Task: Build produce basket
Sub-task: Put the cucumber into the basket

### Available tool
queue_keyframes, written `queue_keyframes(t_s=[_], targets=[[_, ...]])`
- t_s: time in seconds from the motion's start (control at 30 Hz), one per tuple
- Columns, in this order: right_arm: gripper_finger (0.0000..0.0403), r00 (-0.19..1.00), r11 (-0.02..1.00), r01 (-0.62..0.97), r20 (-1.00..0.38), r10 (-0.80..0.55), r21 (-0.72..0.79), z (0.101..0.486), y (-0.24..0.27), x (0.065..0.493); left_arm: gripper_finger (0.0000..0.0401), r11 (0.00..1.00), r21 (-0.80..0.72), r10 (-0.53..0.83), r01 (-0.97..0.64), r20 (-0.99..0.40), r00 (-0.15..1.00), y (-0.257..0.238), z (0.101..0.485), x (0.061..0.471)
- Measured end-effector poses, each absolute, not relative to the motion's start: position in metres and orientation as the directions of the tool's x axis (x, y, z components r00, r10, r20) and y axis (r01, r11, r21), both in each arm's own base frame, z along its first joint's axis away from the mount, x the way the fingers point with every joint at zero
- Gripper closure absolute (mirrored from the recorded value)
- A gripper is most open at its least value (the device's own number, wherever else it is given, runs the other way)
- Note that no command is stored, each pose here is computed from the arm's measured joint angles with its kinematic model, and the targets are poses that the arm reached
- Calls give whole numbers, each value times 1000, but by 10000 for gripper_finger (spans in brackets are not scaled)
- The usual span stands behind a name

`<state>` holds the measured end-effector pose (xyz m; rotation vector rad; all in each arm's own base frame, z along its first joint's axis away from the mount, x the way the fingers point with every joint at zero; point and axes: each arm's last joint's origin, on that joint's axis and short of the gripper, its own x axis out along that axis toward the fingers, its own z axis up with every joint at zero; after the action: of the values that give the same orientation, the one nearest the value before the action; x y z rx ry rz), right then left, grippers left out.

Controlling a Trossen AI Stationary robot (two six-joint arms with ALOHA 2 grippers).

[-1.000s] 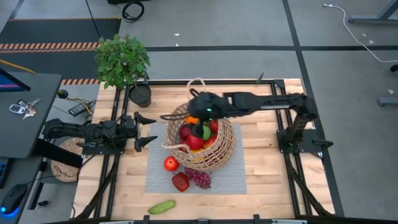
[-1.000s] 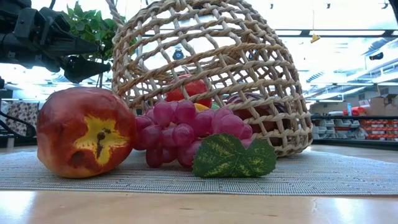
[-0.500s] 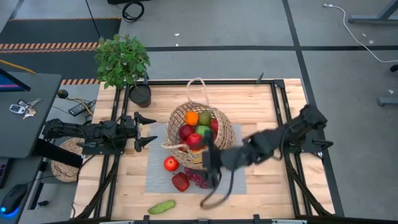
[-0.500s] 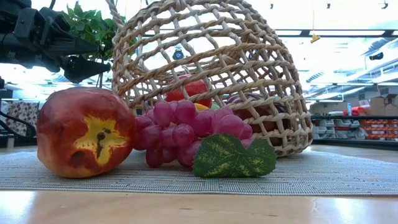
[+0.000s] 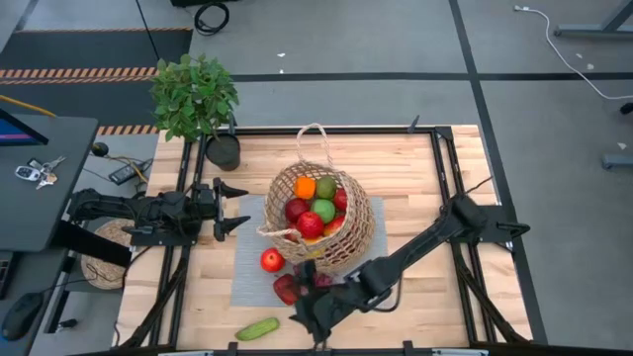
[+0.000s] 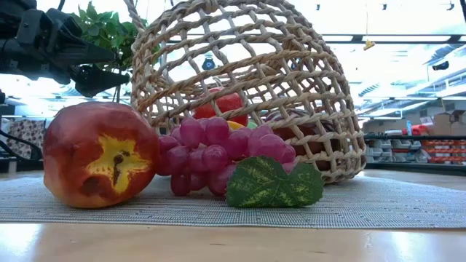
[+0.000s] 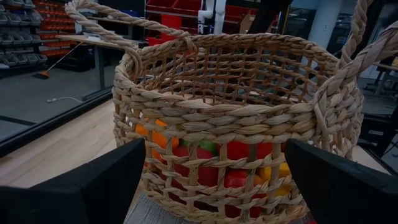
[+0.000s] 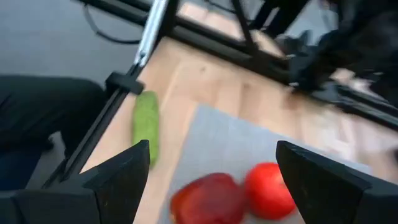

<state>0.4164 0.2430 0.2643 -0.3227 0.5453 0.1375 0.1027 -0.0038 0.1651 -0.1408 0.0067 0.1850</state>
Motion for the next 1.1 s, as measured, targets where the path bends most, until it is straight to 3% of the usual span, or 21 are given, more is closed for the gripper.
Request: queue_keyframes(t_s=[0.2,0.43,0.87,1.1], targets=[[51,846,925,-307,-509,158,-222,230,256,438,9,973,-139,182,-183,-20,983,-4,165,103],[51,845,906,-365,-485,226,-214,215,272,473,9,973,-139,183,-183,-19,983,-4,165,103],[51,840,878,-388,-499,213,-279,147,276,519,9,973,-139,183,-184,-19,983,-4,165,103],[55,822,897,-394,-514,246,-199,143,264,525,9,973,-139,182,-183,-19,983,-4,165,103]])
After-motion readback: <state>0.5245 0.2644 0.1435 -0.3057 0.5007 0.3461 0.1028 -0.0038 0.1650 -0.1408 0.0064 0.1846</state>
